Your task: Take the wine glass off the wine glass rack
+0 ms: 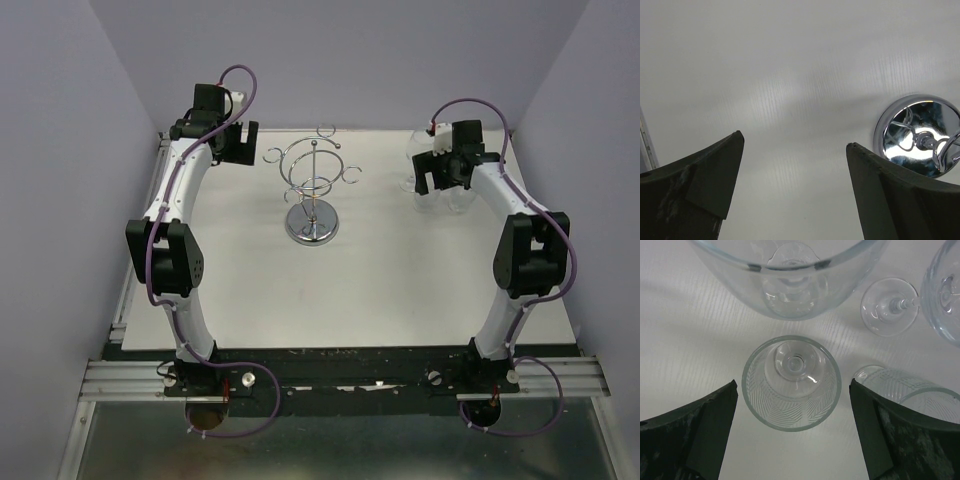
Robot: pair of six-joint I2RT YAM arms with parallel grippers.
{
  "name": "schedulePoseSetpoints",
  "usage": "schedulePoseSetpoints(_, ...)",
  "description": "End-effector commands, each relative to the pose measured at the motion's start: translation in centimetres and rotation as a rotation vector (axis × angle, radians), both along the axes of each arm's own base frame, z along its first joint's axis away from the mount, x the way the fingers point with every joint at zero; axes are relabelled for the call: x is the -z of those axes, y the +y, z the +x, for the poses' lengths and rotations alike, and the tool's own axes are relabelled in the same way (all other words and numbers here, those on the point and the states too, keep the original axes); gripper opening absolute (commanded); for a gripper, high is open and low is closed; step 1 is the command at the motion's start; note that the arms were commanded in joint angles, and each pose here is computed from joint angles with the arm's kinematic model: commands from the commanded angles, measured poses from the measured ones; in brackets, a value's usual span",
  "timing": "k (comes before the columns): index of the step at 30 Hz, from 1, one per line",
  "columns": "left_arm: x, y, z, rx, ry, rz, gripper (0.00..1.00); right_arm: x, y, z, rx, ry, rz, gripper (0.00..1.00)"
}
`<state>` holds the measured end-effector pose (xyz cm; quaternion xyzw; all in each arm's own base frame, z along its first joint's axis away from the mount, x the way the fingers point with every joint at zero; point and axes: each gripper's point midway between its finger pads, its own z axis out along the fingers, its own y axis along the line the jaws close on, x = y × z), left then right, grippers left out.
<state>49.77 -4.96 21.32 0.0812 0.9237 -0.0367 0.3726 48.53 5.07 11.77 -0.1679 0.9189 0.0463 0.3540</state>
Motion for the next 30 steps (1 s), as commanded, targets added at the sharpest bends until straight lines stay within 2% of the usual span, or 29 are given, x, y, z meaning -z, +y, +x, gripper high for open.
schedulePoseSetpoints(1,-2.0,0.4,-0.5,-0.005,-0.036,0.023,0.99,-3.2,0.2,0.0,-0.003,-0.067,0.017,1.0)
schedulePoseSetpoints(10,-4.9,2.5,-1.5,-0.03,-0.102,0.079,0.99,-7.5,0.8,-2.2,0.011,-0.146,0.081,1.0)
schedulePoseSetpoints(16,-3.5,4.9,-4.3,-0.085,-0.068,0.077,0.99,-11.0,2.5,-4.8,0.026,-0.211,0.22,1.0)
schedulePoseSetpoints(24,-2.8,4.9,-7.3,-0.09,-0.063,-0.001,0.99,-12.5,2.2,-9.0,0.069,-0.242,0.218,1.0)
schedulePoseSetpoints(30,-3.5,4.0,-10.4,-0.116,-0.095,-0.074,0.99,-15.9,2.2,-11.4,0.039,-0.279,0.217,1.0)
